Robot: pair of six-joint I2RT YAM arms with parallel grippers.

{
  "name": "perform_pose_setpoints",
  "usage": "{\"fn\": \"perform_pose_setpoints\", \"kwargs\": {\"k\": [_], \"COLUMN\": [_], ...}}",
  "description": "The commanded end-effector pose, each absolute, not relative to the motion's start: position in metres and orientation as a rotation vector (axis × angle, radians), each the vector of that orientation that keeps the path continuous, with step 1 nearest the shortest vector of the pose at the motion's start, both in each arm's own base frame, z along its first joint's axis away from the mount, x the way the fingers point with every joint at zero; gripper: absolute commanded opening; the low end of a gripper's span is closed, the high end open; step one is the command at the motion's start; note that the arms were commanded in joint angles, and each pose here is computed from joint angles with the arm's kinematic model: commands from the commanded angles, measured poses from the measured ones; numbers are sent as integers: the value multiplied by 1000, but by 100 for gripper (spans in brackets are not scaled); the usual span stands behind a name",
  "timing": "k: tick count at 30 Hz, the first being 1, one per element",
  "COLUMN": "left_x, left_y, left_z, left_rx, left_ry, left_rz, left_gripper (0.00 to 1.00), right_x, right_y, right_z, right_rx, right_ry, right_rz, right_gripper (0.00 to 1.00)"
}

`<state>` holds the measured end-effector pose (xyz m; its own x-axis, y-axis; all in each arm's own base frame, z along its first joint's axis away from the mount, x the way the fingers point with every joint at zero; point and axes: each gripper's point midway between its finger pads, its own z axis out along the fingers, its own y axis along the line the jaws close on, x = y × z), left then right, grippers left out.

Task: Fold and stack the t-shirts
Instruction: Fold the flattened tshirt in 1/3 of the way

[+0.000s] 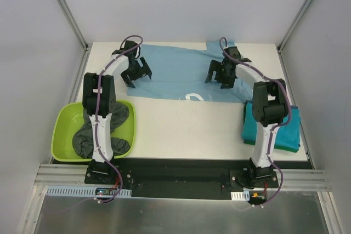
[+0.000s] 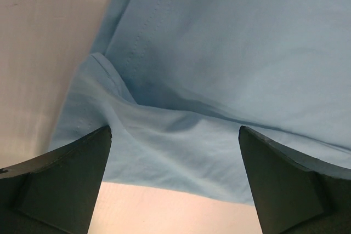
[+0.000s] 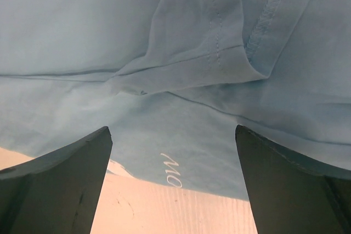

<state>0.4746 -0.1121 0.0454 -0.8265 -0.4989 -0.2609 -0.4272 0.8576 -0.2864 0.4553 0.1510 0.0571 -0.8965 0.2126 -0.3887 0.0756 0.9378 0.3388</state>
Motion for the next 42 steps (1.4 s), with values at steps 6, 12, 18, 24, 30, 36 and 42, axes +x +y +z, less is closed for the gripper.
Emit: {"fn": "perform_pose_setpoints", "kwargs": {"k": [6, 12, 18, 24, 30, 36, 42], "left_x": [473, 469, 464, 448, 414, 391, 409], "left_y": [-95, -86, -79, -72, -54, -54, -47], "left_z": [34, 34, 28, 18, 17, 25, 51], "left_rx": [-729, -750, -773, -834, -927, -936, -881], "left_ry": [2723, 2719, 2733, 2765, 2777, 2783, 2704], "left_rz": [-307, -272, -269, -254, -200, -199, -185], "left_gripper": [99, 99, 99, 99, 99, 99, 99], "right_x": [521, 529, 483, 432, 387, 360, 373], "right_y": [180, 193, 143, 127, 137, 133, 146], "right_z": [65, 76, 59, 34, 30, 39, 81], "right_rx": [189, 169, 166, 189, 120, 95, 17], "right_ry": [2514, 2521, 2612, 2730, 2757, 2750, 2645], "right_rz": [544, 516, 247, 348, 489, 481, 473], "right_gripper": [96, 96, 96, 96, 96, 96, 96]}}
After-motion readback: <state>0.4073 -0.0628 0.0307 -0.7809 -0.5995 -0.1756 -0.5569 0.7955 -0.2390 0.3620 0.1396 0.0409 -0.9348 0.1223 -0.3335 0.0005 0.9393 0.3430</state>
